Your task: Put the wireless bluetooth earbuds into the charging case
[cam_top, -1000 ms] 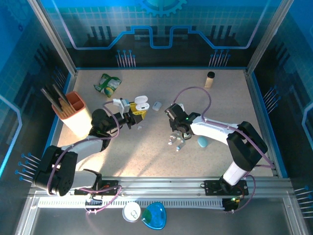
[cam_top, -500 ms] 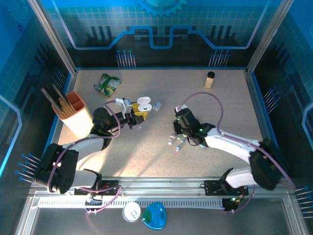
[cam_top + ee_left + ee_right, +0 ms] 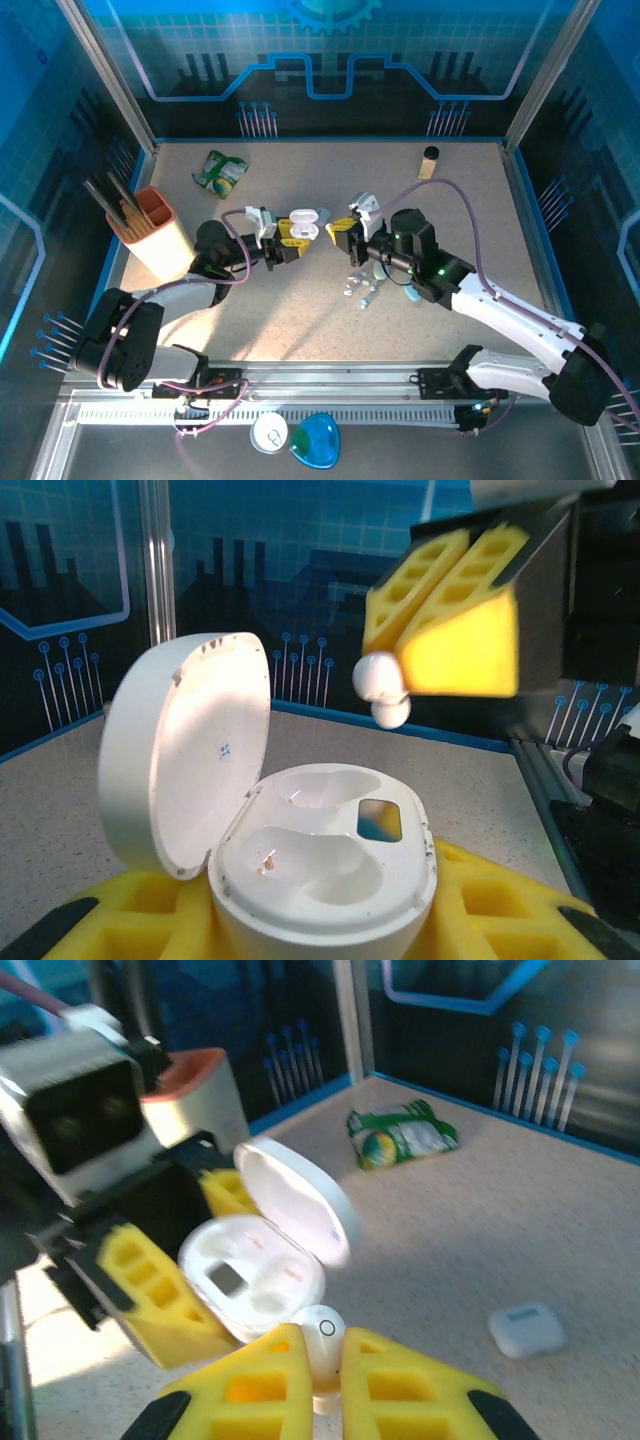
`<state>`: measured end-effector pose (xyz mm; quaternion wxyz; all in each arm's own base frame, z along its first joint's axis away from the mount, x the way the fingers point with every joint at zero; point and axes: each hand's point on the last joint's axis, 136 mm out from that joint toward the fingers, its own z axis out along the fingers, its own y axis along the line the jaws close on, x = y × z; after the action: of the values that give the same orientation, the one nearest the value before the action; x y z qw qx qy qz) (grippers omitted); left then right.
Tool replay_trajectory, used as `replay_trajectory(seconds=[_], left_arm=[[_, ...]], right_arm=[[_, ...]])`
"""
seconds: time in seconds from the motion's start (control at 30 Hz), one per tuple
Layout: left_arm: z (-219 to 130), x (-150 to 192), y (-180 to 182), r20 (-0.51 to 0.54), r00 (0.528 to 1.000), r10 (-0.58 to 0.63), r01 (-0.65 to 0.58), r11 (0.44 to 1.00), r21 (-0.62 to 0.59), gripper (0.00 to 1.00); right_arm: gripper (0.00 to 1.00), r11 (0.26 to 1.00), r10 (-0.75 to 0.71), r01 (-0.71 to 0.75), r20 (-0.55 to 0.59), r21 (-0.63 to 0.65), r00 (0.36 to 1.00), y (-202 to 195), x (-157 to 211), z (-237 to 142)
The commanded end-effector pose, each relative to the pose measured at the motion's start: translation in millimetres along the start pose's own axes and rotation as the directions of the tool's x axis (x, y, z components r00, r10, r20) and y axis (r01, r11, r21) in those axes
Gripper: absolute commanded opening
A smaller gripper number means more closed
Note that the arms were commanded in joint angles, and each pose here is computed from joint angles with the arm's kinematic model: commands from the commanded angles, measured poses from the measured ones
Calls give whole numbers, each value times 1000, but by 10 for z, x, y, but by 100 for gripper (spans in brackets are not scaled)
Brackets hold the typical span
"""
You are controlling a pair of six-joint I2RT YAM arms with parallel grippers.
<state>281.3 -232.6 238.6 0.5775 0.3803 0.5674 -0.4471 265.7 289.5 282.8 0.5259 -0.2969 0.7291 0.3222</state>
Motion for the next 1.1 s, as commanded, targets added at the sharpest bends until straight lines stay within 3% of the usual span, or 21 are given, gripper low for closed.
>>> replay_trajectory(seconds=[0.0,0.23,0.83,1.07], left_arm=[[10,-74,-92,25,997,71,-72,996,46,33],[11,-91,-90,26,996,83,-84,995,44,33],[-5,-155,-56,36,996,85,-86,996,8,34],[-2,-153,-15,35,996,82,-81,997,-12,34]], right_arm=[[12,991,-59,66,62,-115,996,295,-292,33],[11,991,-45,50,42,-127,998,343,-312,196],[11,998,-43,40,-66,-39,997,151,65,374],[22,998,-47,45,-45,-35,998,158,-7,312]])
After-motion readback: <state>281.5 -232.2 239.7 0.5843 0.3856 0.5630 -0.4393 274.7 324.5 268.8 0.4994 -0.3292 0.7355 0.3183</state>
